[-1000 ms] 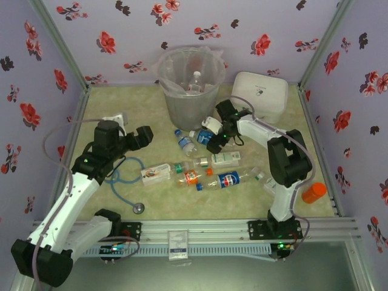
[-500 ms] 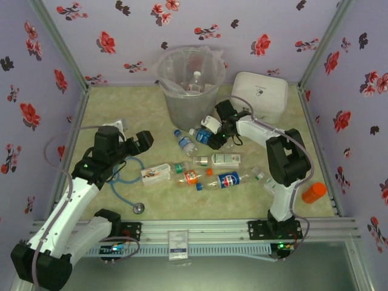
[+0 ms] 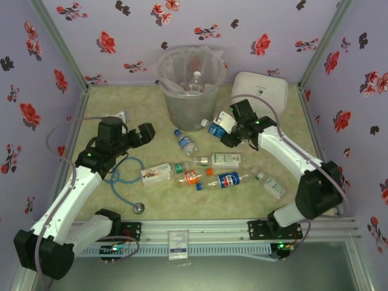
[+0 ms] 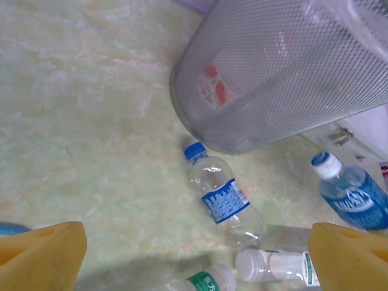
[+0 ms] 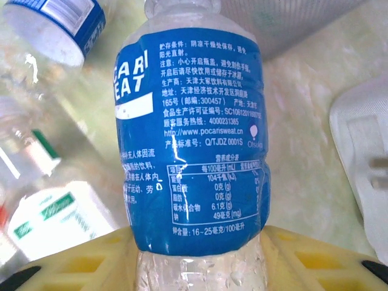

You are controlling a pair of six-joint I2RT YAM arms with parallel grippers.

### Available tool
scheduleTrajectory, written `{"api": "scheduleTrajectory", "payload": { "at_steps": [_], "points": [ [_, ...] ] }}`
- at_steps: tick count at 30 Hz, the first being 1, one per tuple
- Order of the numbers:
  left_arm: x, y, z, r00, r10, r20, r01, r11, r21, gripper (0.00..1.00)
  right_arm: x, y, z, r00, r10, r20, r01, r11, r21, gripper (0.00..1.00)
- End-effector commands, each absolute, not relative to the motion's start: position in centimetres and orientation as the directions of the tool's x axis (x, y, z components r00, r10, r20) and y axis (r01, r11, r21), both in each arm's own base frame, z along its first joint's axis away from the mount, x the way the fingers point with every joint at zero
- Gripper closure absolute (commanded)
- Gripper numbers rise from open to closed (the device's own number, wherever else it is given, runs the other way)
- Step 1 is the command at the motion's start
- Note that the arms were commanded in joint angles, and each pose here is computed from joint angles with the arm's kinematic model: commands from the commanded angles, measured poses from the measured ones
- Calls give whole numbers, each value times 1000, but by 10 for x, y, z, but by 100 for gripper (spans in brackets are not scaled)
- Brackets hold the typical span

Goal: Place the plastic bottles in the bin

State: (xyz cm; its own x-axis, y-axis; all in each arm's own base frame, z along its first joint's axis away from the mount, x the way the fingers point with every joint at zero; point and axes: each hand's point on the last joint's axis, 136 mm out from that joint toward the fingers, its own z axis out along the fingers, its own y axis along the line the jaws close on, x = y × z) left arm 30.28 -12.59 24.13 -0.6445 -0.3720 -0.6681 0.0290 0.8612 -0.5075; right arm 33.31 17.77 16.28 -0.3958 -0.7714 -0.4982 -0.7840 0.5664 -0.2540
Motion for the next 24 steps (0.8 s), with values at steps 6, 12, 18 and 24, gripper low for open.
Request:
{"api": "scheduleTrajectory", "payload": {
  "at_steps": [6, 12, 18, 24],
  "points": [
    [343, -140, 263, -615, -265, -742, 109, 904, -414, 4, 275, 155, 229, -415, -642, -645, -713, 670, -208, 57],
    [359, -155, 247, -643, -220, -734, 140, 908, -395, 5, 242, 157, 298, -315, -485, -816, -690, 708, -154, 63],
    [351, -156, 213, -696, -137, -705, 147, 934, -326, 5, 237, 156, 375, -197, -340, -920, -649, 748, -137, 71],
    [326, -149, 185, -743, -75, -665, 147, 951, -271, 5, 264, 164, 420, -171, -263, -950, -603, 790, -111, 84]
  ]
}}
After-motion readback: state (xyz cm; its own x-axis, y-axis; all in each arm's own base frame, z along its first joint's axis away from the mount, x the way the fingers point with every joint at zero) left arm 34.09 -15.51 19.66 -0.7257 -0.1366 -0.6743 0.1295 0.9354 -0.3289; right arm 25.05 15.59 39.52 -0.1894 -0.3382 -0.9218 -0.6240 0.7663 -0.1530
